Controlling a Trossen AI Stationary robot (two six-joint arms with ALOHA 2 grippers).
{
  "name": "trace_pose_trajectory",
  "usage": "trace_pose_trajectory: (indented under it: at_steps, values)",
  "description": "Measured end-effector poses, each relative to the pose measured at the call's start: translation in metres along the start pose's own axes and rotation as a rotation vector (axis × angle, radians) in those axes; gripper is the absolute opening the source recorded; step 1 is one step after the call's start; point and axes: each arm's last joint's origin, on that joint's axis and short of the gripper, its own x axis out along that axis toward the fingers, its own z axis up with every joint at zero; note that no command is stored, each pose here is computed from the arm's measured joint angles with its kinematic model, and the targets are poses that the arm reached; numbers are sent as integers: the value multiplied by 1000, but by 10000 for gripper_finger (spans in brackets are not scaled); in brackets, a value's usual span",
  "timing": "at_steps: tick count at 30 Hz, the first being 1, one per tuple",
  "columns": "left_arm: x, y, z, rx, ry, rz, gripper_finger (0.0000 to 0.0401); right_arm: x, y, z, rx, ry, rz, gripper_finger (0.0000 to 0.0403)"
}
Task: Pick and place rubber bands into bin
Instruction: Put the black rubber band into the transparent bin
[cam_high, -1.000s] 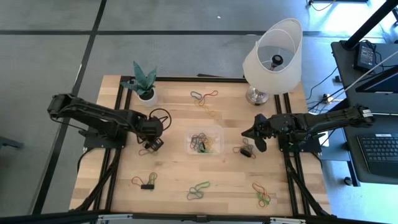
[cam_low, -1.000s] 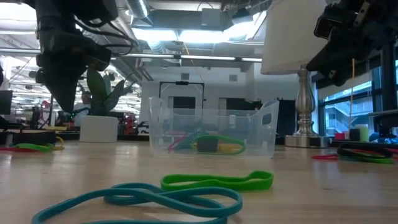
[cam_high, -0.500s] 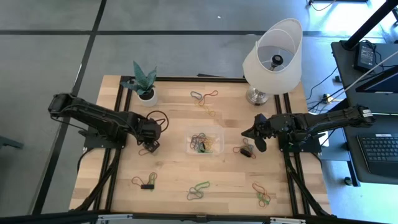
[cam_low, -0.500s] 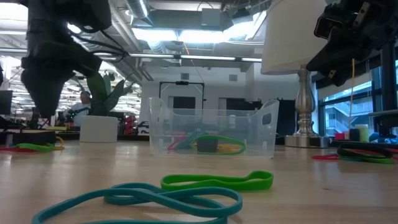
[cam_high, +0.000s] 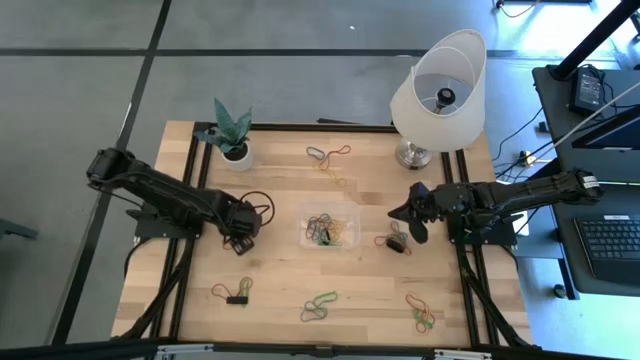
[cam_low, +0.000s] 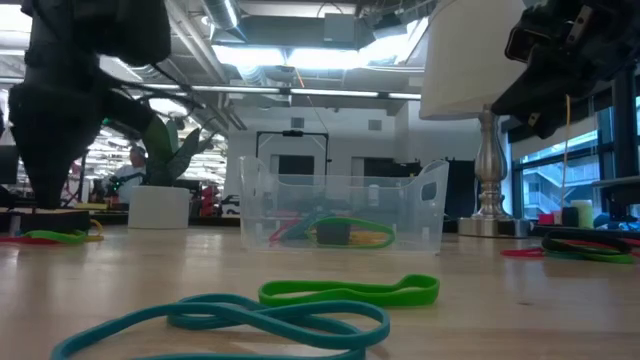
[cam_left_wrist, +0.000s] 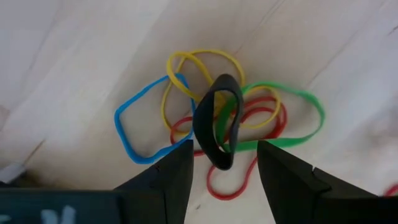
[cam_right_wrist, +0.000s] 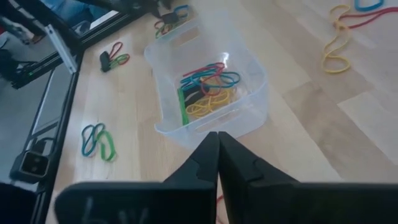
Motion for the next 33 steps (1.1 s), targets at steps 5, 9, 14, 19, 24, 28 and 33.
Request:
trace_pose_trajectory:
  at_steps: [5,9,14,19,24,28,33]
  values:
    - [10,-4,2,41,52,11,150,0,-1,0,2,-11,-19,12]
    - [9,-7,2,24,88,-18,78,0,-1,0,1,-11,-20,9]
    - [-4,-13,8,38,62,-50,7,0,-1,0,8,-12,-21,8]
    - [-30,-12,13,55,39,-10,3,0,-1,0,30,-13,-21,8]
    - [-65,-12,22,128,-39,4,3,0,-1,1,36,-14,-20,8]
    - [-86,-12,33,183,-104,-13,3,0,-1,1,38,-15,-20,8]
    - [-90,-6,38,189,-57,-50,2,0,-1,1,38,-15,-20,8]
